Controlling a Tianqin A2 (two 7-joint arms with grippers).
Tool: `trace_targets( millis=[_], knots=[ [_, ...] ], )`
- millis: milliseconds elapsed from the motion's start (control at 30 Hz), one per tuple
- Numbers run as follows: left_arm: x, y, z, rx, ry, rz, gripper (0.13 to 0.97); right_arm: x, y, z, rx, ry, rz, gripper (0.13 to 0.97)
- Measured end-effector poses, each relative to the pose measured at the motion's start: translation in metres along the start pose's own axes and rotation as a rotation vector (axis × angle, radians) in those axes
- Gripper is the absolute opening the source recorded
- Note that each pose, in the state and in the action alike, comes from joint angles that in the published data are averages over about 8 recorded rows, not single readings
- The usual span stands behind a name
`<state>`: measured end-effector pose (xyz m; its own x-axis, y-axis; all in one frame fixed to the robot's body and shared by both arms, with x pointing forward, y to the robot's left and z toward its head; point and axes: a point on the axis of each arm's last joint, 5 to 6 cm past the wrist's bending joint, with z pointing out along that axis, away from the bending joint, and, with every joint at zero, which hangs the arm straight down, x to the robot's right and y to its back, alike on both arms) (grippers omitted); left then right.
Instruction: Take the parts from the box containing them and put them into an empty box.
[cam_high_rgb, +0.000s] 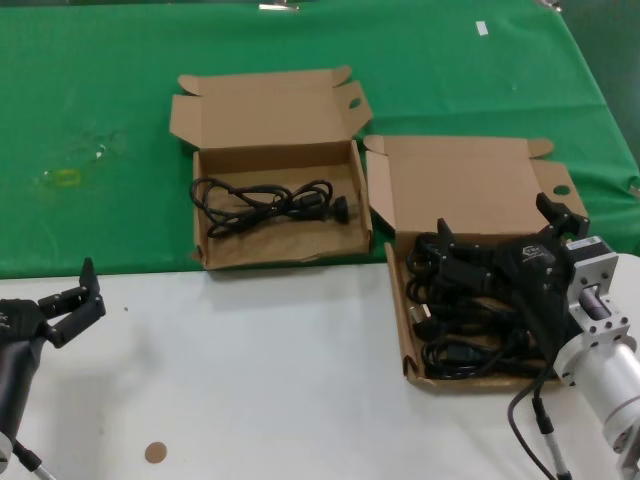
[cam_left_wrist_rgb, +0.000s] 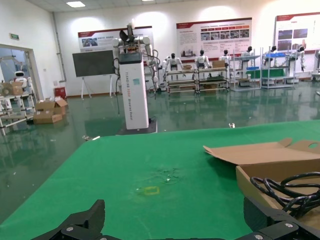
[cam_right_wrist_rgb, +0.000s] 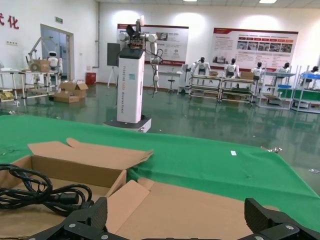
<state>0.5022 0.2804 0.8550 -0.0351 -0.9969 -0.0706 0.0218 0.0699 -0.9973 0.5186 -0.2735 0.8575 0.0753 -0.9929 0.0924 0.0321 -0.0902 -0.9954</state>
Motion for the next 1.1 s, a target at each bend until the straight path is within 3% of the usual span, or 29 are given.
trace_targets(
  millis=[1100],
  knots=[
    [0.0000, 0.0000, 0.0000, 0.000, 0.000, 0.000, 0.966, 0.0000, 0.0000, 0.0000, 0.000, 0.000, 0.000, 0.966]
  ],
)
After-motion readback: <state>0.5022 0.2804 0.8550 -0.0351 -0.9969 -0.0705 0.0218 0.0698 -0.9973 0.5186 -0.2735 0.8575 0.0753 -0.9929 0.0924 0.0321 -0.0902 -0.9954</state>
